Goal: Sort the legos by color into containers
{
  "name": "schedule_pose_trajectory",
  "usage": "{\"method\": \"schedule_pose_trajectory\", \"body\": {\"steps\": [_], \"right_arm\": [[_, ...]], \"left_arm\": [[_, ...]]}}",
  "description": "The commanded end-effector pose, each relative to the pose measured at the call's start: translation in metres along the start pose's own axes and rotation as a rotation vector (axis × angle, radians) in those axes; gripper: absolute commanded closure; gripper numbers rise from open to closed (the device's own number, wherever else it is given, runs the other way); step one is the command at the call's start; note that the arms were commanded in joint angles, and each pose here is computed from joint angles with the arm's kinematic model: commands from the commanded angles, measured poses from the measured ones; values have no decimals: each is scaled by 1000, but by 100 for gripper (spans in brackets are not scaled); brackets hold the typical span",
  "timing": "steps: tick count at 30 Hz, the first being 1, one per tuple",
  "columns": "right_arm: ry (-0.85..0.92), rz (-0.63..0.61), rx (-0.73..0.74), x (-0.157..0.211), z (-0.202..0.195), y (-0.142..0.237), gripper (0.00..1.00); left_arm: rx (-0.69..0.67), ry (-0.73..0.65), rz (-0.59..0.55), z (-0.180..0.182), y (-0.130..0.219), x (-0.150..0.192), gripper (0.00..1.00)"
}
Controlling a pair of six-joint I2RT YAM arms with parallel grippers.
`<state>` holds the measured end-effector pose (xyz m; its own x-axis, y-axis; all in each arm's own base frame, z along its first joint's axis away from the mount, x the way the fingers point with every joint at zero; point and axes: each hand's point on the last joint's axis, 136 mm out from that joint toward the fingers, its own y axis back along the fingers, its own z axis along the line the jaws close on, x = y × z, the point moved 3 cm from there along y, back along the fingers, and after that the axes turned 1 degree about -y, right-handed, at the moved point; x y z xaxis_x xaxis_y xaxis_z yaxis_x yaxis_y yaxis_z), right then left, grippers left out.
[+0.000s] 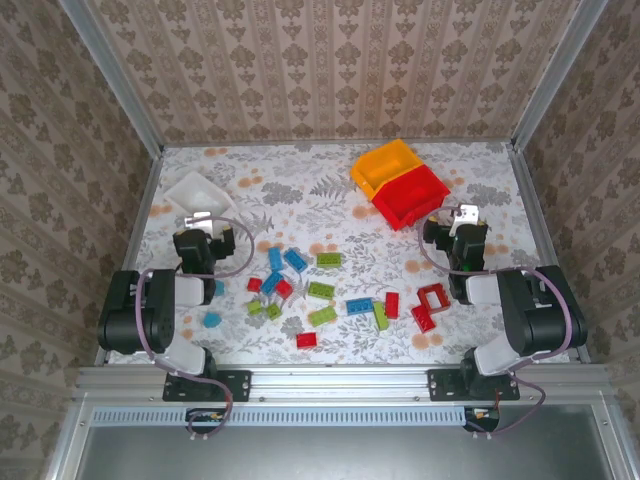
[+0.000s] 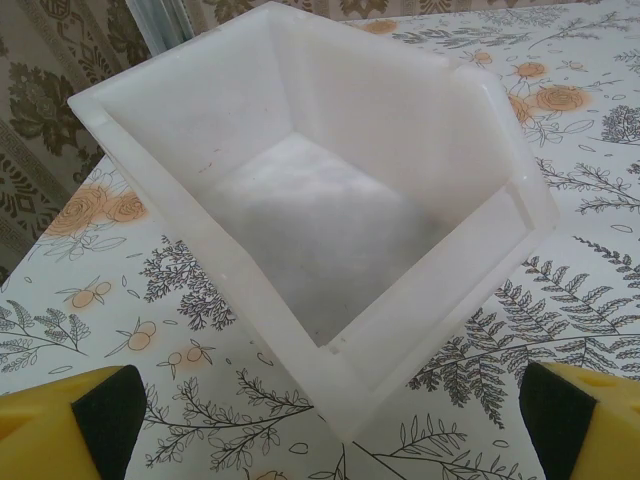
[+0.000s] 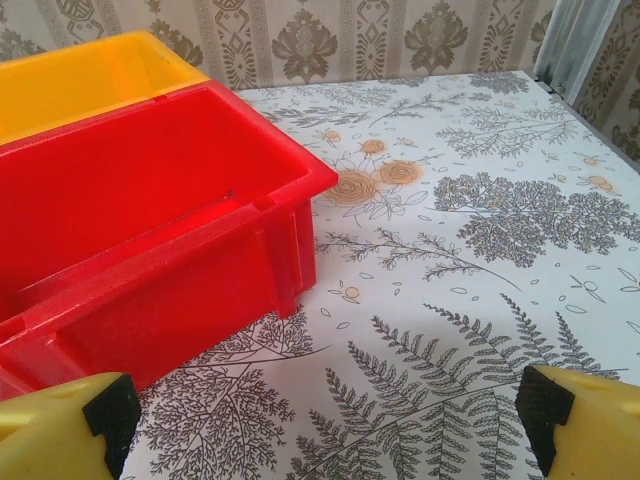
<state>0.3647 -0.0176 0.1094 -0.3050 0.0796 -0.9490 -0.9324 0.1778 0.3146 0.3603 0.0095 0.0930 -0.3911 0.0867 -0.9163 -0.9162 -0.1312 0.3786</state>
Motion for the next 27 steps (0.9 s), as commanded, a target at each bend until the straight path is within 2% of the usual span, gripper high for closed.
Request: {"method": "schedule_pose_trajectory", "body": {"steps": [1,21,24,27], "right_arm": [[-6,-12,21,-2,-3,0,0],[11,-17,-24,-4,3,0,0],[12,-57,9,-32,-1,22,0],[-111,-167,70,-96,-9,54,0]], "left_arm": [[-5,-3,-48,0,-2,-15,0],[-15,-9,-72,1,2,-20,0],[-79,-71,-51,-1,20,-49,0],[-112,-25,-130,-7,49,-100,0]]}}
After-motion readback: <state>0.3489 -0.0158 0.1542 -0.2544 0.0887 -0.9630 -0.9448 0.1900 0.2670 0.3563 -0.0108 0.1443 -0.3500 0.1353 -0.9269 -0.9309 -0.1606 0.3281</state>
